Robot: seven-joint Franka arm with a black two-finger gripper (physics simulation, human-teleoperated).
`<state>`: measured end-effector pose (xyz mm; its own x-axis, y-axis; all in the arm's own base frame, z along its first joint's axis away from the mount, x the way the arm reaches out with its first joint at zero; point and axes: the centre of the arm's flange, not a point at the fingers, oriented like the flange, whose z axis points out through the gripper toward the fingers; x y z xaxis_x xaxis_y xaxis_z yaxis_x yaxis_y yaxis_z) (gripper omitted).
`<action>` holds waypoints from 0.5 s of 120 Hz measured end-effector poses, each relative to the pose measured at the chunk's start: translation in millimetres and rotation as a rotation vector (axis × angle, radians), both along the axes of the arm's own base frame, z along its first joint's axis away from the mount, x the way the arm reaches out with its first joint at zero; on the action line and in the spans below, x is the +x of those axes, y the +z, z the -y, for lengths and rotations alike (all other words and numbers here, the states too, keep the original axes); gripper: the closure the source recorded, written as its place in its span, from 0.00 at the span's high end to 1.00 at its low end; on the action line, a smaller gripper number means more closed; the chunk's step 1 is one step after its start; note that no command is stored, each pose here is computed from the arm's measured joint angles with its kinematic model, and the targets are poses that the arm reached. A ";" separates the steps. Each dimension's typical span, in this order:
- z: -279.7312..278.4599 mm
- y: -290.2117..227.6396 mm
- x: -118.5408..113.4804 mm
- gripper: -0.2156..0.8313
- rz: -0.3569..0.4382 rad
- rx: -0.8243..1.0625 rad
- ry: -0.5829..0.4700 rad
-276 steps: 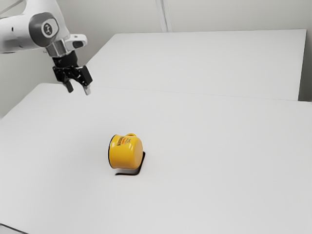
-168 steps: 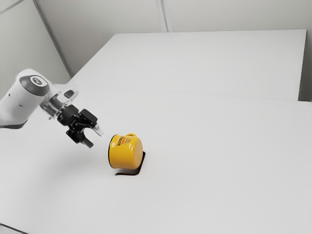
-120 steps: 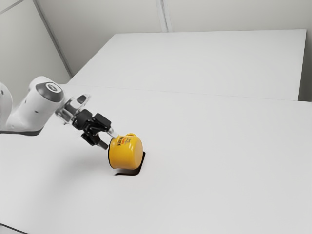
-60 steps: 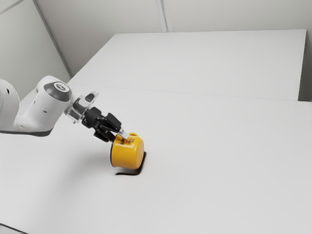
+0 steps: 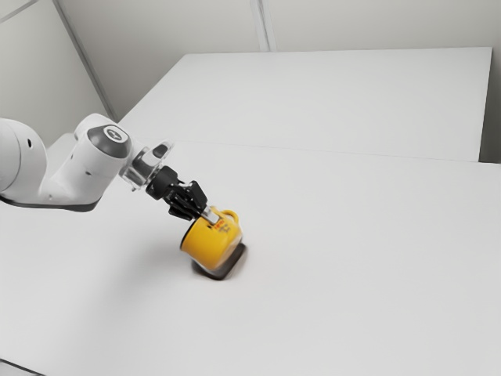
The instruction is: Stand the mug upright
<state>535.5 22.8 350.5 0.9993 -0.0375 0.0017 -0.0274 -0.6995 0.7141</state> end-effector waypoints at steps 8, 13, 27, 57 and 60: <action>-0.7 3.5 -0.2 0.08 0.003 0.001 0.004; -0.8 5.4 -0.1 0.07 0.004 0.002 0.006; 1.8 10.9 1.7 0.06 0.006 0.008 0.005; 14.5 41.3 -4.4 0.05 0.062 0.215 -0.105; 17.1 44.0 -5.7 0.04 0.070 0.259 -0.130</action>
